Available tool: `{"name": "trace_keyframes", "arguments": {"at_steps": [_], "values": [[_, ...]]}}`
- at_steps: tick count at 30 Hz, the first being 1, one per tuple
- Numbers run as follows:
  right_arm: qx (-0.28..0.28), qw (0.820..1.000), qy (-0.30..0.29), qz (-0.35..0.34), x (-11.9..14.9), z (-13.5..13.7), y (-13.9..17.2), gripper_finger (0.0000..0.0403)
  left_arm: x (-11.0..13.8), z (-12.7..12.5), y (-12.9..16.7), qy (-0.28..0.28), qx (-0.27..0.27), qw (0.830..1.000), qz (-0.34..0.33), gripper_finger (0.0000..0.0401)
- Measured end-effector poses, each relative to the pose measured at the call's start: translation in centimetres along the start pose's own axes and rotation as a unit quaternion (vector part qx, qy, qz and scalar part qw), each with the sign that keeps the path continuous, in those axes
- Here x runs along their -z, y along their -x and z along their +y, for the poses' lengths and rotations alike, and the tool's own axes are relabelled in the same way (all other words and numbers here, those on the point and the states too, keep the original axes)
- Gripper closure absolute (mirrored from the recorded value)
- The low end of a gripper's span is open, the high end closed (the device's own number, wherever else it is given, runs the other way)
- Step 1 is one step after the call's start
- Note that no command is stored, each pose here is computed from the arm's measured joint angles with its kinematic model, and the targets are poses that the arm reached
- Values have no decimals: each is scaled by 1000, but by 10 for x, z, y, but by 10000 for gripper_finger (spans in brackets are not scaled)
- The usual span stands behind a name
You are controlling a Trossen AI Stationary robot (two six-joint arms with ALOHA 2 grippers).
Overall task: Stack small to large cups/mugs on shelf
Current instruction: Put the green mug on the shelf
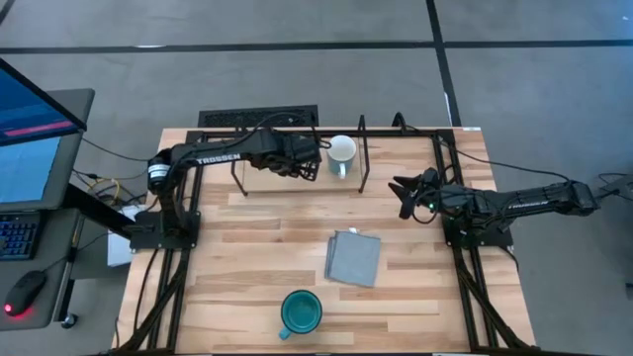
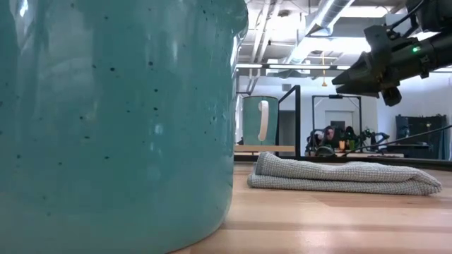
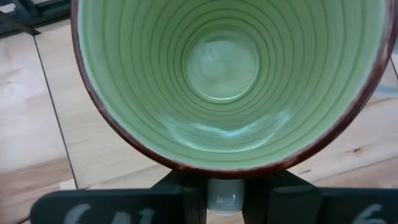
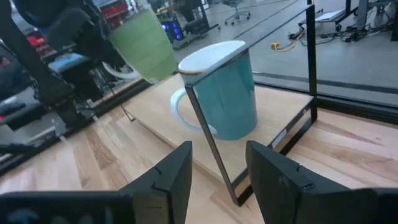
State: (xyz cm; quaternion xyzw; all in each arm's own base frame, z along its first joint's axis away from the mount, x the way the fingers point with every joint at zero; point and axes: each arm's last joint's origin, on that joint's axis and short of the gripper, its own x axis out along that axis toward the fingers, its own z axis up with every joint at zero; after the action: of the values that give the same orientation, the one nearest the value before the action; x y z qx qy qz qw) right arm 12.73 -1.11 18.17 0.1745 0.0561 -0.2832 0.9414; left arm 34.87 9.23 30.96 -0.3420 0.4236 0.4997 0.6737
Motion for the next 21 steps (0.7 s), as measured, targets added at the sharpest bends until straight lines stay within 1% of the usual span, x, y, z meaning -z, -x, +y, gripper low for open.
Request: {"name": "trace_keyframes", "arguments": {"at_steps": [11,17,21], "values": [[-4,1000,-3,-9,-2,1,0,230,-8,5,-3,20,-5,1000,1,359],[-4,1000,-3,-9,-2,1,0,230,-11,7,-4,46,-6,999,0,359],[-5,1000,-3,-9,-2,1,0,230,-13,4,-4,64,12,998,-9,359]]}}
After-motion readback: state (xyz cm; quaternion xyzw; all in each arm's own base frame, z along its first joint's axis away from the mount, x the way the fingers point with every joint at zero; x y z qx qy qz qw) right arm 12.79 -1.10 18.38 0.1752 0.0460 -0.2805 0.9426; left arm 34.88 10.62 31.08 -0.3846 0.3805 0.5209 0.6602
